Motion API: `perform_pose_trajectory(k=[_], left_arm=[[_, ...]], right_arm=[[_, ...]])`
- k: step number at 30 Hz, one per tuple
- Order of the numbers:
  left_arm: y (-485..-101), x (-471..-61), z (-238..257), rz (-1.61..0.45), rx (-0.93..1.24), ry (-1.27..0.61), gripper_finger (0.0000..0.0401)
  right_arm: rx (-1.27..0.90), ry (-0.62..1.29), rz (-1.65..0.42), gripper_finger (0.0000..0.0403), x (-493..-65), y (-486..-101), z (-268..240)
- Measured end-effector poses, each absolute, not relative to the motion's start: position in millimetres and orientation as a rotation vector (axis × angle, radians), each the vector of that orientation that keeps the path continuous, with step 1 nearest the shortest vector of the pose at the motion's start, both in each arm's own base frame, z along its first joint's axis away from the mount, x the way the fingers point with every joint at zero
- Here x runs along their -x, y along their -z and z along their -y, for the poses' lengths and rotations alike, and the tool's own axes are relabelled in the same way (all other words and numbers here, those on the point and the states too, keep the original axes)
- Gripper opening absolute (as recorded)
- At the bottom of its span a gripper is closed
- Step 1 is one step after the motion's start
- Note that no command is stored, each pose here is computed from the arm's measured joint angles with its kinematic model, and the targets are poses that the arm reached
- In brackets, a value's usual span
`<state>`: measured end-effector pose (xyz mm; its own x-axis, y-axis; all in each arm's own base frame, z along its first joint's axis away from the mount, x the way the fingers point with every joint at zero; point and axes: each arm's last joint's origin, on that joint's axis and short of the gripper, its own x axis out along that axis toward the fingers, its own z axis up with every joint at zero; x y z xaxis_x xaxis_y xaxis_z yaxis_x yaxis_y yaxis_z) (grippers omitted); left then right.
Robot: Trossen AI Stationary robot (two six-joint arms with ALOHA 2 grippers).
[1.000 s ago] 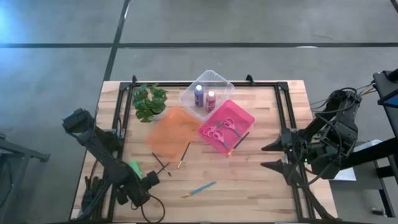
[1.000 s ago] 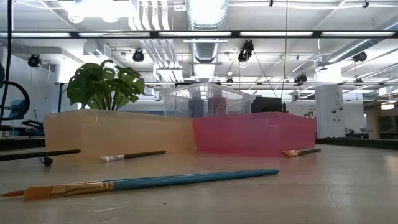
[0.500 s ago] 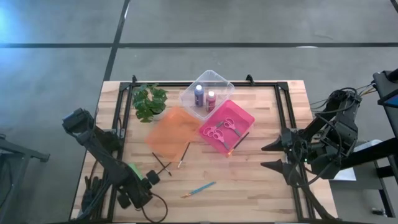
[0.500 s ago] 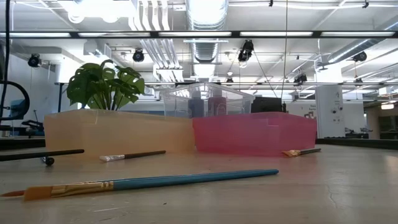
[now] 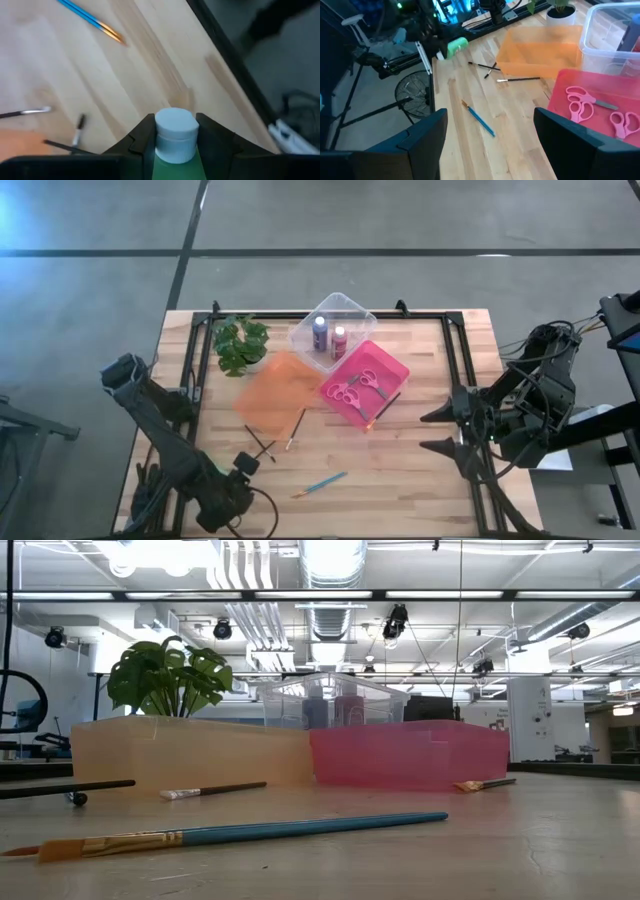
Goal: Pick & Place Paint Supplies
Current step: Put the green paint bottle into the transparent bin
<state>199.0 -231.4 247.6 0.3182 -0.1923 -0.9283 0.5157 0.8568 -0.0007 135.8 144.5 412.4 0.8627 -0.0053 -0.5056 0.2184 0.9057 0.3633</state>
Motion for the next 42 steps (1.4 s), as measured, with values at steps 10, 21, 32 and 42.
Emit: perform_pose_trajectory(k=[10, 21, 32, 42], left_arm=[[-296, -240, 216, -0.904, -0.146, 0.157, 0.0117], [-308, -335, 145, -0.495, -0.120, -0.203, 0.0117], [-340, -393, 28, -0.099, -0.237, -0.669, 0.0117], [-358, -390, -38, 0.020, -0.235, -0.869, 0.0117]], right_arm=[[-0.342, 0.070, -0.544, 0.0294, -135, -412, -146], [-0.240, -0.044, -0.622, 0.0294, -132, -411, -146], [-0.203, -0.054, -0.667, 0.0294, -125, -409, -141], [-0.228, -0.029, -0.664, 0.0294, -125, -408, -141]])
